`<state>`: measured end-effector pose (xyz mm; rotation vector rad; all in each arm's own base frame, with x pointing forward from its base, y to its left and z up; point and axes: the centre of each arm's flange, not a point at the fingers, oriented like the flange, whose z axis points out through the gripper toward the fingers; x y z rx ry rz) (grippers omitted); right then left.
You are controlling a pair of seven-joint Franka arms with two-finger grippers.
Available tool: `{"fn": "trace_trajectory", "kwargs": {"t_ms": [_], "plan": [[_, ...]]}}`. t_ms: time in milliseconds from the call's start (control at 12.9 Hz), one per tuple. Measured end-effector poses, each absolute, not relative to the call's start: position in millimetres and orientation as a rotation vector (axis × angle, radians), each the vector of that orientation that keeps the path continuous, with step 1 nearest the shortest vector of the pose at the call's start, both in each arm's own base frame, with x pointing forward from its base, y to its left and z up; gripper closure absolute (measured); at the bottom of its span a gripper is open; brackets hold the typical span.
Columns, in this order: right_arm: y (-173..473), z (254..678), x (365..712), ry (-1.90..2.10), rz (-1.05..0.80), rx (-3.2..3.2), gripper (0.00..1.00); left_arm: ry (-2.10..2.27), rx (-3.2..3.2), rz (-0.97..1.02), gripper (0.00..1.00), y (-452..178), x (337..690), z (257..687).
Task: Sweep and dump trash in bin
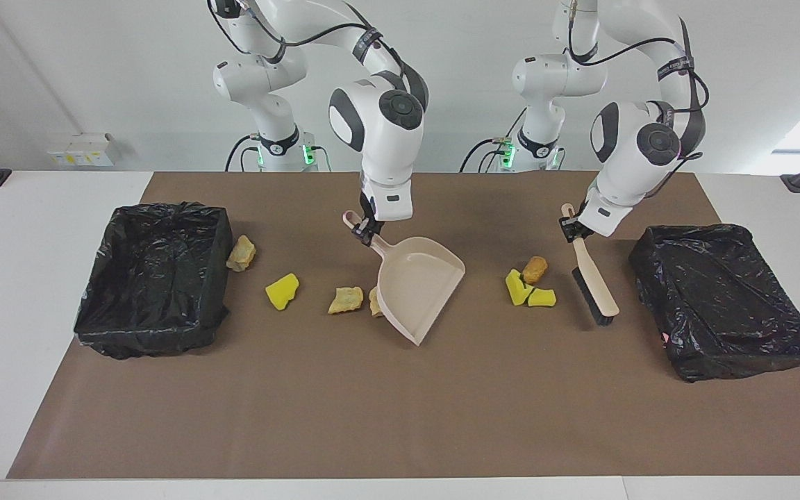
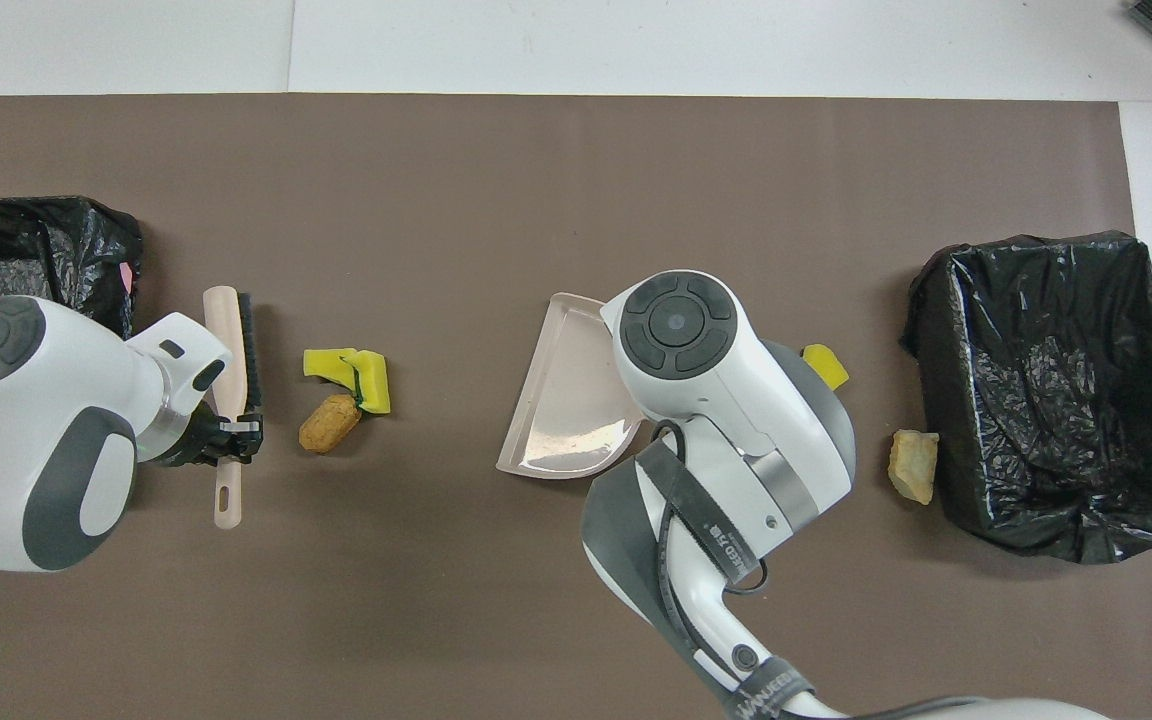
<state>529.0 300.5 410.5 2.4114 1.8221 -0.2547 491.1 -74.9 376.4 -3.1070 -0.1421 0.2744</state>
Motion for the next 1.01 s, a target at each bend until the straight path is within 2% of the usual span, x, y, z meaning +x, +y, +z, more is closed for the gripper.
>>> {"fn": "trace_trajectory", "kwargs": {"t_ms": [464,1005], "plan": [[323,392,530,1.943,-0.170,2.321,0.68,-0.050,-3.106,0.278,0.74,-114,470,348],[327,389,531,1.973,-0.137,2.298,0.68,-0.021,-3.160,0.257,0.74,-232,430,338]]}}
